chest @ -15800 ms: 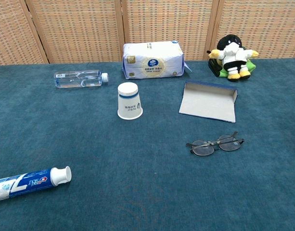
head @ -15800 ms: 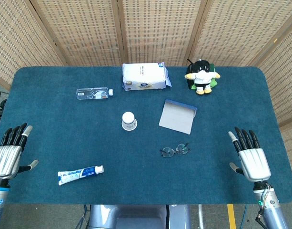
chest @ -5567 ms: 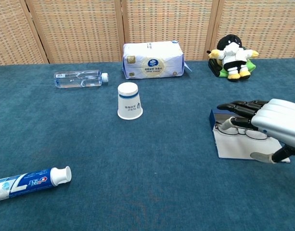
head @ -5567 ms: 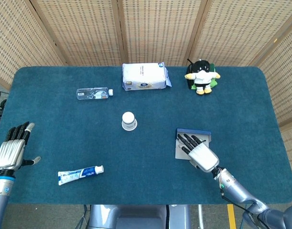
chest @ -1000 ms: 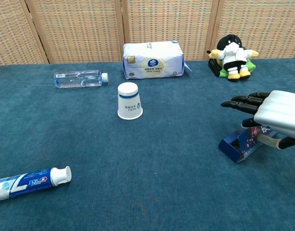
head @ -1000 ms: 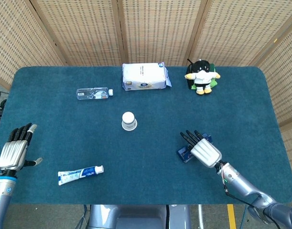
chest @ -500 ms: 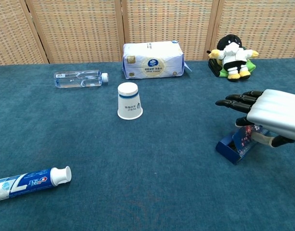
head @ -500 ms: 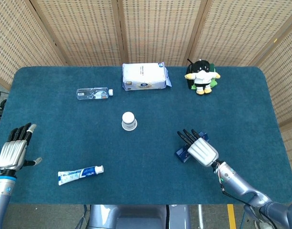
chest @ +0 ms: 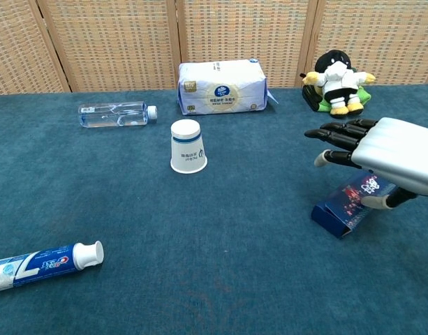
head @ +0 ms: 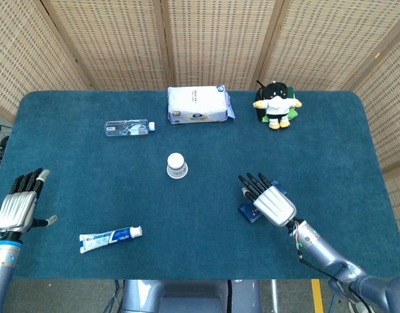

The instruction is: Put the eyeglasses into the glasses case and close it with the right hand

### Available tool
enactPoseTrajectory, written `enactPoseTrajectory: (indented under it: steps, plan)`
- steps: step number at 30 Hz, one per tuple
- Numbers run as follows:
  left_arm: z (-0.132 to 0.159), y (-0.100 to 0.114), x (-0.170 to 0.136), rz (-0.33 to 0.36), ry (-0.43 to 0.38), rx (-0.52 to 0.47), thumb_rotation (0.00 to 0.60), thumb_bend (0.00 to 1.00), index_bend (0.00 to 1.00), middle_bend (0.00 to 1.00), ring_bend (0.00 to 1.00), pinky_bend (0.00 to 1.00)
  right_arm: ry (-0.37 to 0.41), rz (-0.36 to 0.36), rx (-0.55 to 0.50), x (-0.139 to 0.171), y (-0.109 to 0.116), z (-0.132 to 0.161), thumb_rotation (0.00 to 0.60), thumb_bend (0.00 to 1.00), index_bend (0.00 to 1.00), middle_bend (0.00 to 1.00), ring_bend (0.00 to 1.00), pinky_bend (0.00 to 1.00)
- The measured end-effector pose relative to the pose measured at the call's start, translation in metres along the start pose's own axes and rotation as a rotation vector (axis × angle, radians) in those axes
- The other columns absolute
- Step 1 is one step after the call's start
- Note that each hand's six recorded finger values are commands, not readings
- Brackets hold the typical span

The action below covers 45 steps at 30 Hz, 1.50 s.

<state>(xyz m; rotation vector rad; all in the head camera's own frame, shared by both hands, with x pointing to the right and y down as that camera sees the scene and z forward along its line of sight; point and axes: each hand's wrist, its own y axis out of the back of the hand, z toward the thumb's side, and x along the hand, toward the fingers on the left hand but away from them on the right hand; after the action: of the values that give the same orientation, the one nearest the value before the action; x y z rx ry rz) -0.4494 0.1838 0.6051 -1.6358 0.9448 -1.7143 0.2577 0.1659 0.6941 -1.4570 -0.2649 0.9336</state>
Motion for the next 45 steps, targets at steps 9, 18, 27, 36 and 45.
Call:
enactPoseTrajectory:
  steps: [9,18,27,36,45]
  plan:
    - [0.000,-0.001,0.001,-0.006,0.002,0.003,0.600,0.00,0.00,0.00,0.00,0.00,-0.021,-0.014,-0.031,0.007,0.022,-0.021,0.600,0.05,0.11,0.00,0.00,0.17]
    - [0.002,-0.003,0.002,-0.013,-0.002,0.008,0.600,0.00,0.00,0.00,0.00,0.00,-0.012,0.152,0.025,0.026,0.013,-0.044,0.600,0.00,0.00,0.00,0.00,0.12]
    - [0.003,-0.004,0.001,-0.010,0.000,0.008,0.600,0.00,0.00,0.00,0.00,0.00,0.065,0.290,0.072,0.036,-0.012,-0.035,0.600,0.00,0.00,0.00,0.00,0.12]
    - [0.002,-0.003,0.002,-0.011,0.001,0.007,0.600,0.00,0.00,0.00,0.00,0.00,0.089,0.268,0.082,0.019,-0.017,-0.027,0.600,0.00,0.00,0.00,0.00,0.12]
    - [0.002,-0.004,0.002,-0.013,0.002,0.009,0.600,0.00,0.00,0.00,0.00,0.00,0.115,0.259,0.095,0.005,-0.016,-0.022,0.600,0.00,0.00,0.00,0.00,0.10]
